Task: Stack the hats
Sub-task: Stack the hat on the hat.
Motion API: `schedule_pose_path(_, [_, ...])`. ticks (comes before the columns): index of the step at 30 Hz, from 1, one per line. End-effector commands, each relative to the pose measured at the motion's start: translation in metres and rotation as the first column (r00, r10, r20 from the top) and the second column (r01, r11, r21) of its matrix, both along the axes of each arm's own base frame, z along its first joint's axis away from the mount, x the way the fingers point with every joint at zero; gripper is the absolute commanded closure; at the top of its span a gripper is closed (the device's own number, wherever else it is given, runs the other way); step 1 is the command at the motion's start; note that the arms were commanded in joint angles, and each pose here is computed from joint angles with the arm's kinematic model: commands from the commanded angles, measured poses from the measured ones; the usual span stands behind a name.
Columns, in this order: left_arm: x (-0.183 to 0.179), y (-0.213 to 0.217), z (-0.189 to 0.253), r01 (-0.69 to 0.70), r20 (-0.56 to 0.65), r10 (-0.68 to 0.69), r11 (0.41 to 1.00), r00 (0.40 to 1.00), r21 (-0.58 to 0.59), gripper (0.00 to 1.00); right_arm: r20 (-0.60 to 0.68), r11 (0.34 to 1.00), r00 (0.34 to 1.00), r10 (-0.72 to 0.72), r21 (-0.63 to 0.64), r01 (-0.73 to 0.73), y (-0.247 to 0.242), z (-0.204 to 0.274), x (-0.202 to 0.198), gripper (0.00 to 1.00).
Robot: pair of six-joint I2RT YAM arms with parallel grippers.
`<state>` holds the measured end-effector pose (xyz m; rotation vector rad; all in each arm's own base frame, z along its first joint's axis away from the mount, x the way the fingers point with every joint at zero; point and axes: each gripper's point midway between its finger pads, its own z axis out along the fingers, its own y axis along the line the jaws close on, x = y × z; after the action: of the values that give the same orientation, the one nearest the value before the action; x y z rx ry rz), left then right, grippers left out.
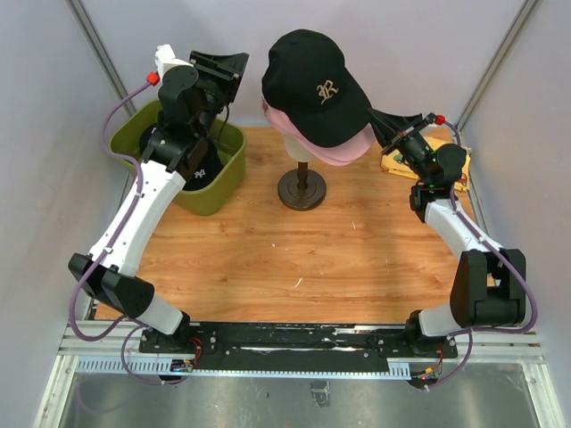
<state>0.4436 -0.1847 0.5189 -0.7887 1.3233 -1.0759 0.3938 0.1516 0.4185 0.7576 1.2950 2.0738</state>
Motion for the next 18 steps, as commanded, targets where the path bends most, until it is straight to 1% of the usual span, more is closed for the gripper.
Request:
schedule_pose_path(1, [-0.001, 0.022, -0.003, -0.022, 0.060, 0.022, 1.000, 0.998, 0.000, 0.58, -0.002, 1.000, 1.000, -0.010, 0.015, 0.010, -0.012, -0.007, 0.005, 0.99])
schedule_pose_path(4, [0.003, 0.025, -0.016, -0.002, 0.072, 0.003, 1.000, 0.997, -0.010, 0.58, -0.023, 1.000, 0.999, 0.027, 0.007, -0.027, -0.011, -0.015, 0.011, 0.99])
schedule_pose_path(8, [0.012, 0.024, -0.024, 0.017, 0.081, -0.019, 1.000, 0.997, 0.021, 0.57, -0.039, 0.996, 0.995, 0.089, -0.012, -0.090, -0.007, -0.023, 0.016, 0.99])
schedule_pose_path(10, [0.017, 0.025, -0.029, 0.036, 0.090, -0.037, 0.999, 0.995, 0.013, 0.57, -0.051, 0.994, 0.993, 0.106, -0.018, -0.107, -0.007, -0.025, 0.016, 0.99])
schedule_pose_path(14, [0.025, 0.019, -0.038, 0.127, 0.146, -0.121, 0.991, 0.982, -0.034, 0.55, -0.051, 0.991, 0.991, 0.121, -0.055, -0.123, -0.005, -0.024, 0.018, 0.99])
schedule_pose_path(18, [0.031, 0.005, -0.037, 0.225, 0.194, -0.218, 0.974, 0.956, -0.014, 0.54, -0.050, 0.985, 0.989, 0.141, -0.097, -0.145, 0.000, -0.024, 0.021, 0.99])
